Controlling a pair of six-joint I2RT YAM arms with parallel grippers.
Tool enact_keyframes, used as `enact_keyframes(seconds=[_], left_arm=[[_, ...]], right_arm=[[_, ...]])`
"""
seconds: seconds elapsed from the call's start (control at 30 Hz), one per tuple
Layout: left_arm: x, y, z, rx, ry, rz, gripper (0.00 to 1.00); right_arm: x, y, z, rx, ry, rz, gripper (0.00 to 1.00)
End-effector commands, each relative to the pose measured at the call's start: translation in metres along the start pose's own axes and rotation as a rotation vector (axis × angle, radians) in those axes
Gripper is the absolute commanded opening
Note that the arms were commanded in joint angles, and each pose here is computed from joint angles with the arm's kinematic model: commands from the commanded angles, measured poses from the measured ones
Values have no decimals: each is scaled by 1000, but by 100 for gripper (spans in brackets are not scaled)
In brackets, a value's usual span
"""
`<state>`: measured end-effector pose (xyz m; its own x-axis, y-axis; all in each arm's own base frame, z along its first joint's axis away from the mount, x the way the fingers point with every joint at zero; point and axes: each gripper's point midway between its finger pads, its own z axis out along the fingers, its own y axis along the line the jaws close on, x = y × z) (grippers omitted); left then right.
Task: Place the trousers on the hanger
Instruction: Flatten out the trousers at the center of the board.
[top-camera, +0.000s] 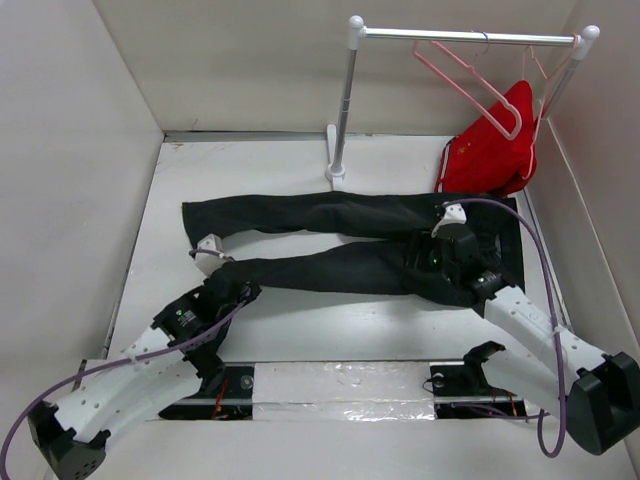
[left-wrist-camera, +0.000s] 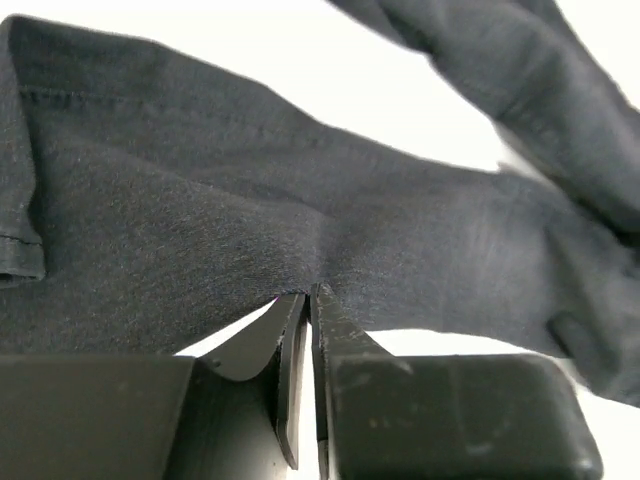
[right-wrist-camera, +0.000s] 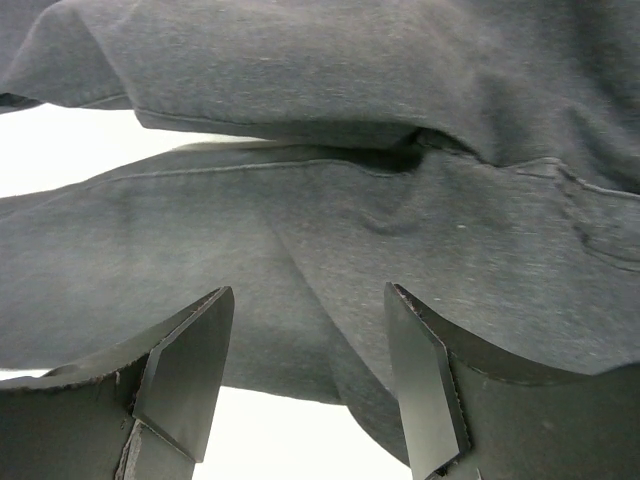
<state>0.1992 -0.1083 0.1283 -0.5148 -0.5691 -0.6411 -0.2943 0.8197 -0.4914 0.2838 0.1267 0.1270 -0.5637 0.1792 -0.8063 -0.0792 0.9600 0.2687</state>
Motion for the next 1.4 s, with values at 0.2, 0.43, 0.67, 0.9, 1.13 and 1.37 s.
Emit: enact_keyframes(seconds=[0.2, 0.43, 0.67, 0.9, 1.13, 1.37], left_arm=[[-62, -1, -27, 0, -238, -125, 52], [-77, -1, 12, -99, -391, -217, 62], [-149, 8, 66, -50, -493, -429, 65], [-141, 61, 110, -182, -399, -549, 71], [-132, 53, 122, -127, -353, -584, 83], [-125, 54, 161, -171, -299, -620, 80]], right_arm=[[-35, 28, -5, -117, -67, -50, 55], [-25, 90, 6, -279, -42, -120, 6], [1, 120, 10, -314, 12, -210, 11], [14, 125, -1, -367, 4, -229, 57], [12, 126, -6, -386, -14, -232, 76], [11, 124, -11, -385, -15, -223, 76]])
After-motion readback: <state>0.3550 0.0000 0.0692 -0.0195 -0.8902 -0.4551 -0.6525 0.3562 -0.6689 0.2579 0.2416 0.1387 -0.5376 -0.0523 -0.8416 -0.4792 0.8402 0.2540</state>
